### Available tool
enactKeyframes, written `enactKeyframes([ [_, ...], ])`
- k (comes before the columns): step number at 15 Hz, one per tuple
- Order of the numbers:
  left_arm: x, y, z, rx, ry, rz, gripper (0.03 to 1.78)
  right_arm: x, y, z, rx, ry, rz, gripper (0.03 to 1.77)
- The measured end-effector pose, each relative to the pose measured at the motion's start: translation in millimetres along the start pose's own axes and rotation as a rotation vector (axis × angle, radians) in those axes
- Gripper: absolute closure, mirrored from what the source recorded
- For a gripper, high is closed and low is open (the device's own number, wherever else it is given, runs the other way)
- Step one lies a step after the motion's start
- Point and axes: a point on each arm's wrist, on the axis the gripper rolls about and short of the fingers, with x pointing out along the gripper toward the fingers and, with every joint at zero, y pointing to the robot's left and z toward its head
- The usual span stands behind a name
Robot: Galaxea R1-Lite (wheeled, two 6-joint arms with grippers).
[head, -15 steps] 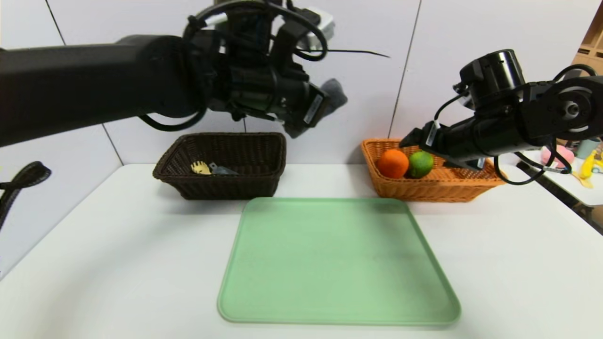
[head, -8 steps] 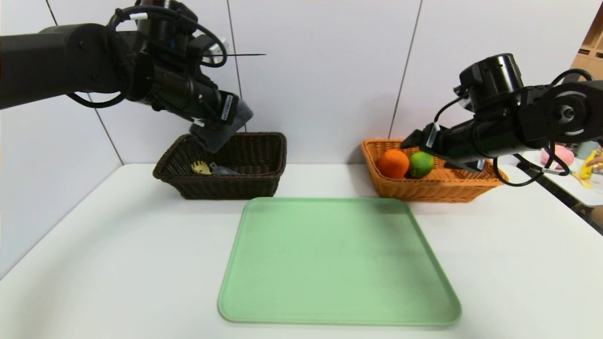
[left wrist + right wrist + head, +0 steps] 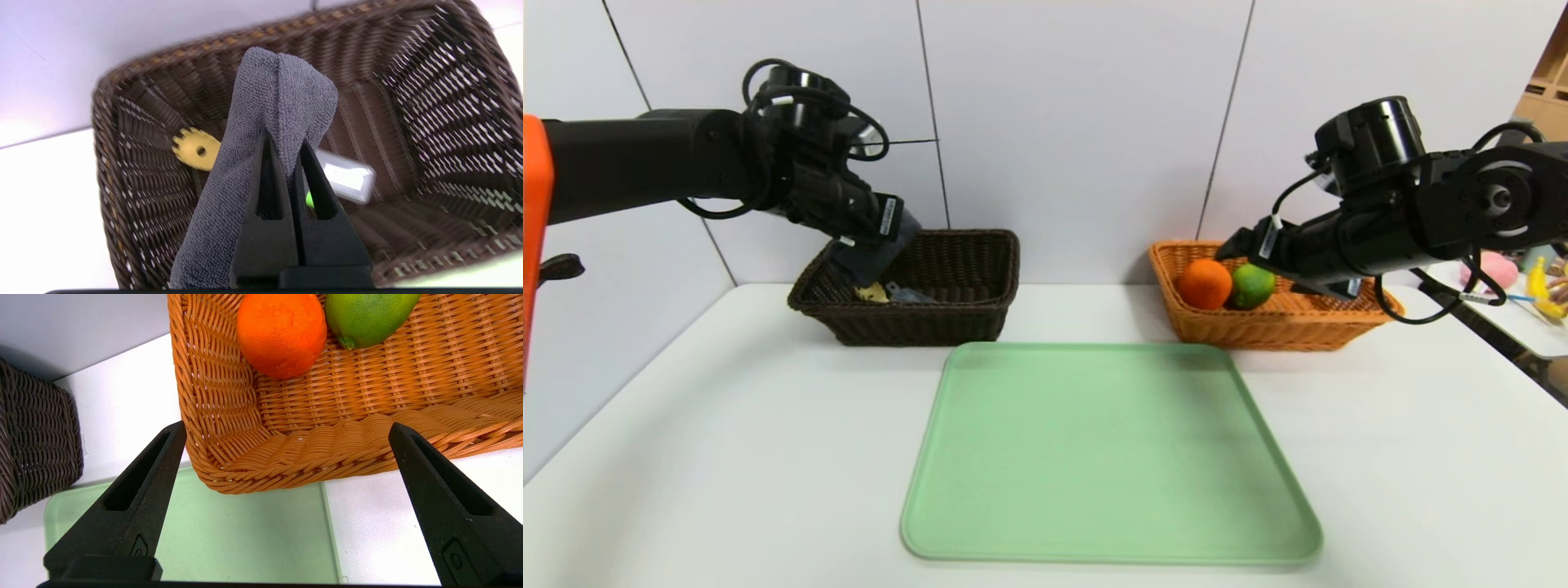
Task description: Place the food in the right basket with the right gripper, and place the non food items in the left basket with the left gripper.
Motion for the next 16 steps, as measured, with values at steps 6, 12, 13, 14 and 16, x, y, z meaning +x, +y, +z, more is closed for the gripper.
enactKeyframes([
  [6, 33.0, 2.0, -9.0, 0.011, -0.009, 0.007, 1.75, 0.9, 0.2, -0.7, 0.000, 0.001, -0.004, 0.09],
  [12, 48.2, 2.0, -15.7, 0.008, 0.004, 0.012, 0.97, 2.7, 0.0, -1.3, -0.002, 0.005, -0.006, 0.09],
  [13, 46.5, 2.1, -14.4, 0.007, -0.001, 0.012, 0.87, 2.7, 0.0, -1.3, -0.002, 0.005, -0.006, 0.09],
  [14, 42.3, 2.3, -11.8, 0.006, -0.010, 0.012, 0.78, 2.6, 0.0, -1.2, -0.001, 0.005, -0.006, 0.09],
  [16, 26.1, 1.5, -1.4, 0.005, -0.050, 0.009, 0.62, 2.3, 0.0, -1.2, -0.003, 0.004, -0.007, 0.09],
])
